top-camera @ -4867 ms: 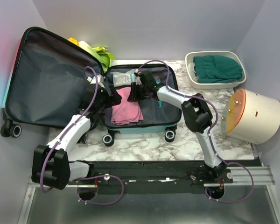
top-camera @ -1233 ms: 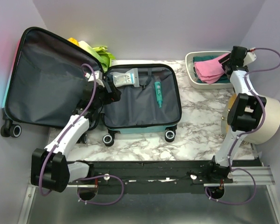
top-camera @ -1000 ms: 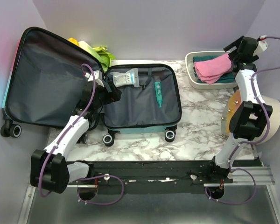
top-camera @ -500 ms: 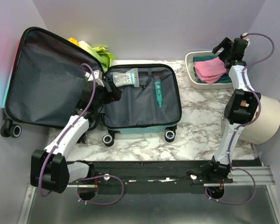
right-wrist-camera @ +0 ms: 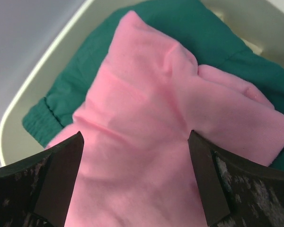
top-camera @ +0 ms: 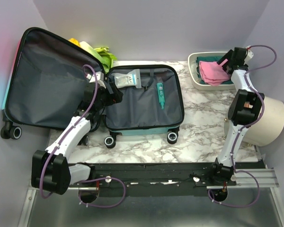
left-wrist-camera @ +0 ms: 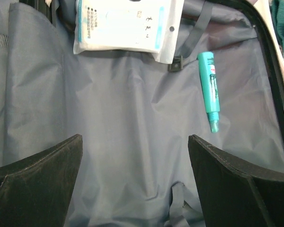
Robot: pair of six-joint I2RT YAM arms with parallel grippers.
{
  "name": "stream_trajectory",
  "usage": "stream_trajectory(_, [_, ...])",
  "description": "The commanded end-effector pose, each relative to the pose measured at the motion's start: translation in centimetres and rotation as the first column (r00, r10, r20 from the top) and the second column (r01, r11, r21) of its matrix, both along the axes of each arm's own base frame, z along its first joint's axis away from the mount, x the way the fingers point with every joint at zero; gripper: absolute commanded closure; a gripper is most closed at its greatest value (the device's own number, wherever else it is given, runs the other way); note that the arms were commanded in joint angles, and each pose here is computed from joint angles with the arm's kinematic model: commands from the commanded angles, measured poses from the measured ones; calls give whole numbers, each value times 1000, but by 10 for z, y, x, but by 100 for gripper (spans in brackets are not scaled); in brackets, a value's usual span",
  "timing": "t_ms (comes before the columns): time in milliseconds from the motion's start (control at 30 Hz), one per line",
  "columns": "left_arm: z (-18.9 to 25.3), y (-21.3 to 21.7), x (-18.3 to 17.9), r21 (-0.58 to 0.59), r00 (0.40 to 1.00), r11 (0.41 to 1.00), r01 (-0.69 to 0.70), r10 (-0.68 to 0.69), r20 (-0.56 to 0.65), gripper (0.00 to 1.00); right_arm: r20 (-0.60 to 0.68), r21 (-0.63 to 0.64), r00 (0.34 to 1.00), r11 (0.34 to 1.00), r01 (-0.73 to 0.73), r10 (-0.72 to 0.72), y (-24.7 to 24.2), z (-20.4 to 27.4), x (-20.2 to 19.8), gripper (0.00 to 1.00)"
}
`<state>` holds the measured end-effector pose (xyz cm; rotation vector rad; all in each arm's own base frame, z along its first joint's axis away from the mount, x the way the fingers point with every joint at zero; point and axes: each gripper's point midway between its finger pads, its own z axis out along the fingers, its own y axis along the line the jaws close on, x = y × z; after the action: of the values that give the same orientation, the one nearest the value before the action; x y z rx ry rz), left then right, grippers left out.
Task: Open, take out, and arrange the luggage
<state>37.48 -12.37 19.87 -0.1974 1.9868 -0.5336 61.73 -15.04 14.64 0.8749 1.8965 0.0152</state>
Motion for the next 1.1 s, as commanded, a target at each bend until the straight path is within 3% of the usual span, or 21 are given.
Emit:
stream_trajectory(0, [3,10,-7,9,999,999,-42,42,-16,1,-52,28,998,999,21,-20,-1,4,-25,0])
stream_trajectory(67, [10,11,-13,2,999,999,-41,41,4,1,-26,7,1000,1000,-7,7,1,23,-24,0])
stream_trajectory(200, [18,11,-26,-20,999,999,-26,27,31,1,103,-113,976,977,-179,190,22,120,-30,0])
stream_trajectory(267, [25,8,-32,-46,999,999,-11,14,52,1,120,-154,958,958,-243,262,33,147,-40,0])
stream_trajectory(367, [29,-1,-42,-94,998,995,34,-28,63,1,134,-227,909,905,-359,394,63,185,-75,0])
stream_trajectory(433, [28,-7,-49,-129,997,990,61,-54,57,1,105,-247,906,893,-376,410,75,191,-108,0])
stream_trajectory(567, [30,-31,-68,-194,981,963,186,-171,89,1,35,-296,979,937,-183,202,46,191,-173,0])
stream_trajectory(667, [29,-39,-76,-201,972,953,228,-212,102,1,-83,-402,995,916,8,-46,9,192,-239,0])
stream_trajectory(700, [33,-42,-77,-205,967,947,248,-230,109,1,-128,-458,980,886,76,-150,-7,192,-260,0])
stream_trajectory(833, [40,-59,-79,-202,952,931,304,-286,114,1,-269,-532,905,834,146,-330,-29,171,-319,0])
stream_trajectory(1067, [59,-93,-77,-150,922,911,383,-366,130,1,-265,-488,835,814,315,-482,-65,159,-377,0])
